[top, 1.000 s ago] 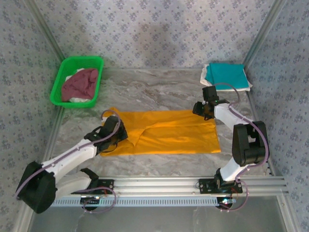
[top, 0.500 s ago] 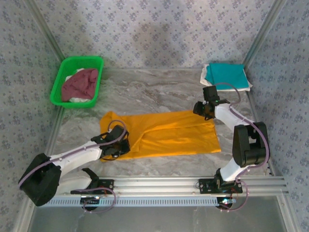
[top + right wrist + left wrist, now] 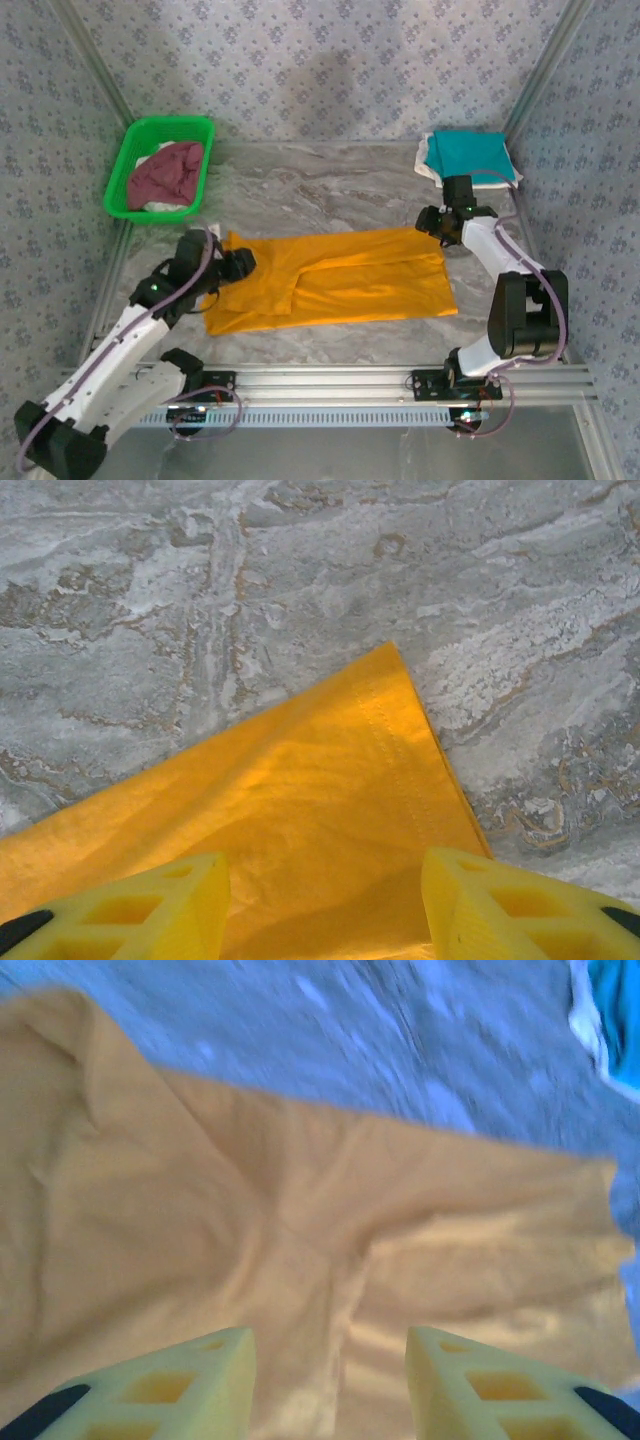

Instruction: Fold and stack the t-shirts

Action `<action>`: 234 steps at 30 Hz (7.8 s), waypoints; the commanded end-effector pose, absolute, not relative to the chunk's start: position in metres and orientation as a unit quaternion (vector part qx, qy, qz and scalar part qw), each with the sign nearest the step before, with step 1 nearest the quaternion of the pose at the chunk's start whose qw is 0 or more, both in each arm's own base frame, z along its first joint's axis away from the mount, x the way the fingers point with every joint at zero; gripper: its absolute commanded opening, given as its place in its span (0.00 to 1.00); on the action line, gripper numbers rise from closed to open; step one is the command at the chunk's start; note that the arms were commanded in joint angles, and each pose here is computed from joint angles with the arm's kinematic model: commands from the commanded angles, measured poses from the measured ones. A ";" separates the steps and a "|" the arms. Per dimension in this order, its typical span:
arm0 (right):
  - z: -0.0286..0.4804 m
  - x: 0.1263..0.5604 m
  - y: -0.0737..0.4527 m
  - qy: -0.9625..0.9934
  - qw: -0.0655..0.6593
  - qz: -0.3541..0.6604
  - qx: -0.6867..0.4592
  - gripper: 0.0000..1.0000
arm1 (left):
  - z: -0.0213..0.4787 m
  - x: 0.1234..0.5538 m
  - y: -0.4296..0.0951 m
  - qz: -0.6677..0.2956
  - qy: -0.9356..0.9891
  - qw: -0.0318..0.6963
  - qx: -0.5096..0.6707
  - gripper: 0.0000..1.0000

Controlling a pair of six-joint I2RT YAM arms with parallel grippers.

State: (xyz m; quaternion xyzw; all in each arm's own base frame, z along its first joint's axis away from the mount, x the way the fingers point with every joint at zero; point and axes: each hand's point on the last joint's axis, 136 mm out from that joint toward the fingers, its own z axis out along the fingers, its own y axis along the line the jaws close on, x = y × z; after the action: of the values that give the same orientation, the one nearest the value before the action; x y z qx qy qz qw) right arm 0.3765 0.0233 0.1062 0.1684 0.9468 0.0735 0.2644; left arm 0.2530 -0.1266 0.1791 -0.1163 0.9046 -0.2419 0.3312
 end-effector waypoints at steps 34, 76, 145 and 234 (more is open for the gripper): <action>0.025 0.277 0.028 0.965 0.071 0.109 0.229 0.06 | 0.029 0.351 -0.079 -0.138 0.954 0.205 -0.167 0.21; 0.031 0.274 0.011 0.960 0.078 0.105 0.247 0.37 | 0.055 0.354 -0.070 -0.137 0.951 0.224 -0.160 0.30; 0.024 0.261 -0.023 0.957 0.086 0.038 0.274 0.13 | 0.038 0.362 -0.062 -0.114 0.953 0.224 -0.167 0.34; 0.004 0.324 0.132 0.989 0.074 0.101 0.073 0.50 | 0.003 0.529 -0.203 -0.223 0.940 0.230 -0.119 0.30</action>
State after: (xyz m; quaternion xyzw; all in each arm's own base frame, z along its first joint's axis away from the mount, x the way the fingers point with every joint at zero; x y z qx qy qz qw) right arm 0.3672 0.1303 0.0251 0.0493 0.9843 0.0938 0.1414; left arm 0.5400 -0.2017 0.0379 -0.1270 0.9202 -0.2360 0.2853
